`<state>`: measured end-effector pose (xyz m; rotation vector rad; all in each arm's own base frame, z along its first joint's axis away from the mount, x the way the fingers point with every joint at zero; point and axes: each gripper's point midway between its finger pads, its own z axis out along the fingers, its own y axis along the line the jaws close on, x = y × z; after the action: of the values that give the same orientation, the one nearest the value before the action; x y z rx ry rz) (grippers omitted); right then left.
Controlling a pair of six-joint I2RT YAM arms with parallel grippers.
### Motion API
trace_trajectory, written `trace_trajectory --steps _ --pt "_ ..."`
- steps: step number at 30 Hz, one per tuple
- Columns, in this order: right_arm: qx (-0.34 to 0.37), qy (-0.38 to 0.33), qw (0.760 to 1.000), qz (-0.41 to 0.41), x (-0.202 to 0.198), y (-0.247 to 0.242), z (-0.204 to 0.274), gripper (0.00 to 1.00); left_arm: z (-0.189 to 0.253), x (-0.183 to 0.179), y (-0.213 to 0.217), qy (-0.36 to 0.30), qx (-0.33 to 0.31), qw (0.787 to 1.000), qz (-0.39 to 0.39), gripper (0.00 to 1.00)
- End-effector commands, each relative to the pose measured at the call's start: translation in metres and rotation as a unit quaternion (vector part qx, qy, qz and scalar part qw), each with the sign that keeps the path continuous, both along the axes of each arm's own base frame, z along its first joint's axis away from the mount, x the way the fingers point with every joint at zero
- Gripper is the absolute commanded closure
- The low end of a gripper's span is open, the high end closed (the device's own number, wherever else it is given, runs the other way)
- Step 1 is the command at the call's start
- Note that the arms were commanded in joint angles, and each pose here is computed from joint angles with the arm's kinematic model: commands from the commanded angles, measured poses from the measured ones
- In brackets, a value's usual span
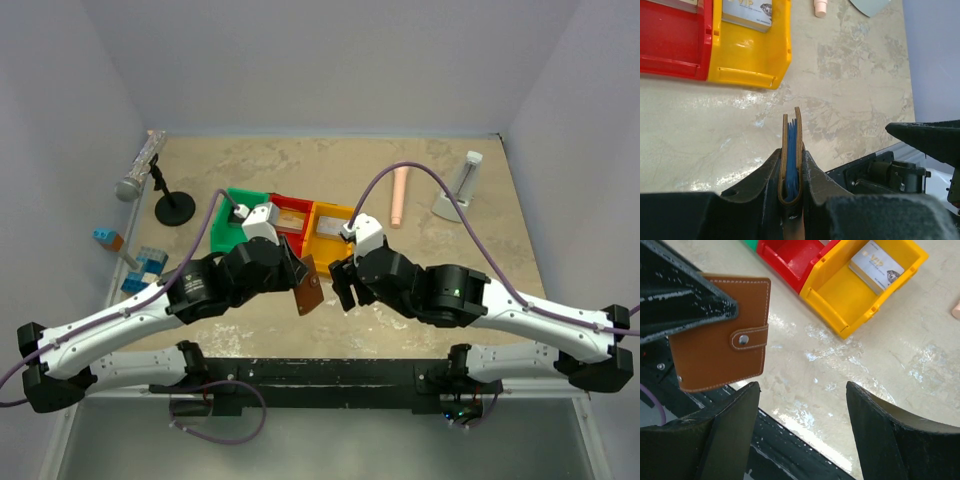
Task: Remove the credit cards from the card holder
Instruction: Open the card holder at the center of the board.
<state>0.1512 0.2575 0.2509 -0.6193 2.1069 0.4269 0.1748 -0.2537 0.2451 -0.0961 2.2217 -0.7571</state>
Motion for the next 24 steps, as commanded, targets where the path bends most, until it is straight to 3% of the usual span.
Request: trace_trajectory --steps 1,24 --pt "0.054 -0.020 0.998 -0.037 0.011 0.009 0.031 0.27 0.013 0.004 0.003 0.018 -0.018 0.998 0.063 1.00" --pt "0.033 0.026 0.999 -0.012 0.002 0.048 0.010 0.33 0.010 -0.008 -0.023 0.068 -0.089 0.992 0.062 1.00"
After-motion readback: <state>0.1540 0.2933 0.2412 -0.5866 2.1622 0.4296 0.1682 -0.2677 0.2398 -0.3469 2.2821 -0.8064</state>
